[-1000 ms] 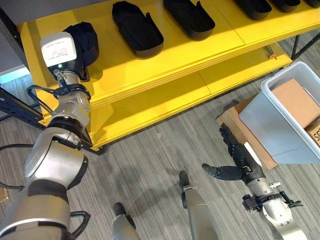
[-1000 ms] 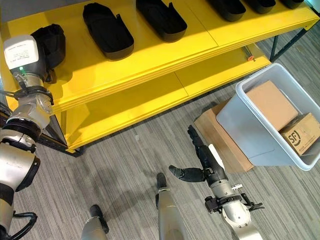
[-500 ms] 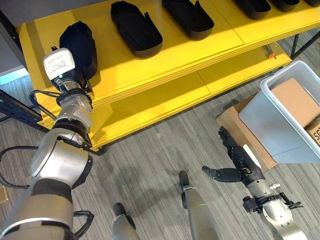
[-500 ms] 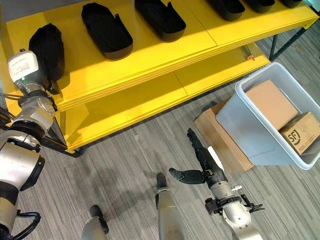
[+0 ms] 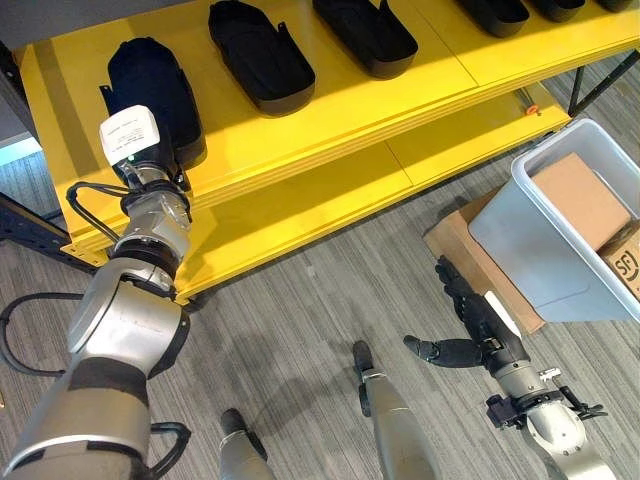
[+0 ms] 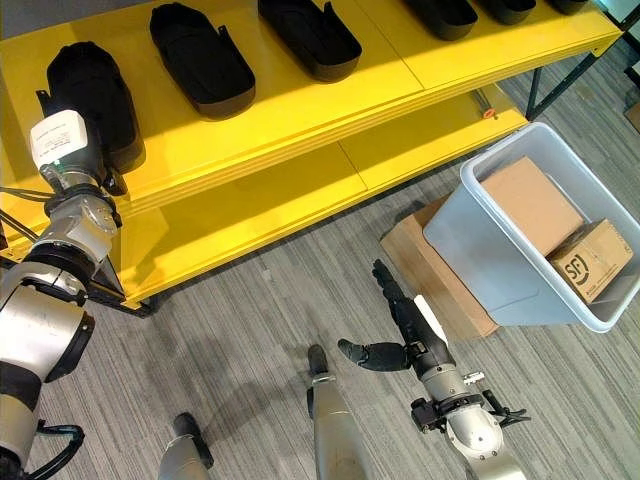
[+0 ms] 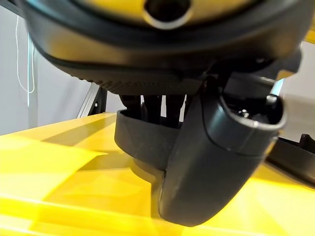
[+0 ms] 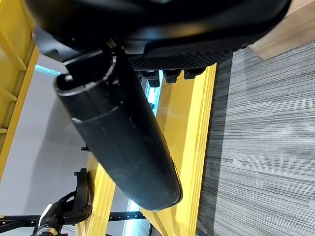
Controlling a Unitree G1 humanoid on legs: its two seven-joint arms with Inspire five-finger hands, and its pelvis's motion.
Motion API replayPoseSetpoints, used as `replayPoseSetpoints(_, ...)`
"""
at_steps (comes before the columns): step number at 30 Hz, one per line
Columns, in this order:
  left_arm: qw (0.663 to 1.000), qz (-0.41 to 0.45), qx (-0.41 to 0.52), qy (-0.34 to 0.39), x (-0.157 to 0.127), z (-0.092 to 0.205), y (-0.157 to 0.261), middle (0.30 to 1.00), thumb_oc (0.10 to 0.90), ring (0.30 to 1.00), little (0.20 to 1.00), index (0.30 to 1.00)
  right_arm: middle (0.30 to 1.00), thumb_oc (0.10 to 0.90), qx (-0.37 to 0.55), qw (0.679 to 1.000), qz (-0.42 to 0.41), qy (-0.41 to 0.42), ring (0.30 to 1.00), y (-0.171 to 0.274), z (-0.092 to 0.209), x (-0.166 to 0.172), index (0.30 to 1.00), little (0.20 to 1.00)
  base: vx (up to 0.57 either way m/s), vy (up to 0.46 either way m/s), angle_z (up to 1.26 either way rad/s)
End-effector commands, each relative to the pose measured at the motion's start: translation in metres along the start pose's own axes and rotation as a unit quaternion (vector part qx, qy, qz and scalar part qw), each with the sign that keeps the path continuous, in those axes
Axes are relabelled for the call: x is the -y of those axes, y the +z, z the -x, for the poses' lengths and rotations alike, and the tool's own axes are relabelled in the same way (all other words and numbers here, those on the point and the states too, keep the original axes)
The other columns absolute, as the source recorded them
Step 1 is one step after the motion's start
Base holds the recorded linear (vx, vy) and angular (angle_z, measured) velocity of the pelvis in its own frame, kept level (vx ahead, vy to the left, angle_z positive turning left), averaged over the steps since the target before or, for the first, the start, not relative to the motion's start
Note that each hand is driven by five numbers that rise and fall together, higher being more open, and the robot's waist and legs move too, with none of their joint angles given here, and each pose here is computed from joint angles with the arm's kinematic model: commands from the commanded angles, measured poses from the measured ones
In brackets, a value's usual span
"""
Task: Move parts from the plastic box to the shelf.
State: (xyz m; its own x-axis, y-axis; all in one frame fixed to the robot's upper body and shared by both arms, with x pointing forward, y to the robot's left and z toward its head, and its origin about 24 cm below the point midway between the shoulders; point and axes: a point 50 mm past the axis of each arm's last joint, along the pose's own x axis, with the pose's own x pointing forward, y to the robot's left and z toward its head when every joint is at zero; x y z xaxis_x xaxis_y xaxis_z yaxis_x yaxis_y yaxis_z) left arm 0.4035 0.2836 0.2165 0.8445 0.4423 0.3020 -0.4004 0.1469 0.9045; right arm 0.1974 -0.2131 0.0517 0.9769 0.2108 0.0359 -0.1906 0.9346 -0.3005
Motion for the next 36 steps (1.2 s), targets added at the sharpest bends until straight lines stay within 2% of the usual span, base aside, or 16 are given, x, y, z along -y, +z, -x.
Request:
replayPoseSetpoints(1, 0.997, 0.038, 0.004, 0.067, -0.044, -0.015, 0.005, 1.000, 0.900, 1.000, 1.000, 1.000, 1.000, 0.900, 0.111, 0.993, 0.022, -0.017, 1.000, 0.043, -0.007, 0.018, 1.000, 1.000, 0.00, 0.000, 0.00)
replayPoseSetpoints(20, 0.997, 0.035, 0.043, 0.051, -0.040, -0.013, 0.015, 1.000, 0.900, 1.000, 1.000, 1.000, 1.000, 0.900, 0.098, 0.995, 0.021, -0.022, 1.000, 0.039, -0.003, 0.021, 1.000, 1.000, 0.00, 0.000, 0.00)
replayPoseSetpoints(36, 0.982, 0.091, 0.122, 0.114, -0.055, -0.006, 0.027, 1.000, 0.900, 1.000, 1.000, 1.000, 1.000, 0.900, 0.090, 0.994, 0.038, -0.042, 1.000, 0.035, -0.002, 0.024, 1.000, 1.000, -0.02, 0.000, 0.06)
